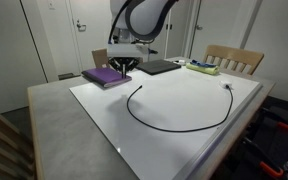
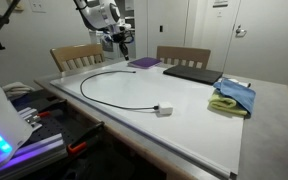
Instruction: Move both ends of the charger to opposite sides
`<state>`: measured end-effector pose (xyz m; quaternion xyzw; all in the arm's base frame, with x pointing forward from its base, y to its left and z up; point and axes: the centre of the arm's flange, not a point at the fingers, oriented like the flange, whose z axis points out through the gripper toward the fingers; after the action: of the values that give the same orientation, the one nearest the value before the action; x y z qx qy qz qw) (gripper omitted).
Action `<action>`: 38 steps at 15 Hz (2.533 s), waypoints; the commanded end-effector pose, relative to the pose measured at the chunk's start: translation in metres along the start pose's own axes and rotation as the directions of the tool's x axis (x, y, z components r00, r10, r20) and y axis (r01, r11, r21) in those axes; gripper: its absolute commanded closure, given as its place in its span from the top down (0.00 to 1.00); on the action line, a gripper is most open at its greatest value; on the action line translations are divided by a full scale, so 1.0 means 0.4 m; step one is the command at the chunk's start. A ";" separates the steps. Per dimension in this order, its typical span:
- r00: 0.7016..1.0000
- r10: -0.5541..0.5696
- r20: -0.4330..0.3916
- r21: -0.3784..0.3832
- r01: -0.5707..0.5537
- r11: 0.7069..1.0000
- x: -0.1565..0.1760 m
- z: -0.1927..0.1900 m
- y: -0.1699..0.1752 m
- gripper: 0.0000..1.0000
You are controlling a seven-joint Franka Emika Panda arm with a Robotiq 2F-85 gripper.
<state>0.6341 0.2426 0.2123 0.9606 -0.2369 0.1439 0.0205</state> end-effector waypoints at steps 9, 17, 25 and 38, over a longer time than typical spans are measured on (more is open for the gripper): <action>0.992 -0.127 0.015 -0.078 0.128 0.989 0.088 0.024 -0.015 0.62; 0.960 0.248 0.133 -0.288 -0.202 0.936 0.085 0.070 0.094 1.00; 0.850 0.517 0.102 -0.227 -0.486 0.844 0.085 0.110 0.134 1.00; 0.810 0.569 0.138 -0.210 -0.538 0.817 0.051 0.201 0.177 1.00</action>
<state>0.6459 0.1675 0.1524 0.8598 -0.5069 0.0396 0.0469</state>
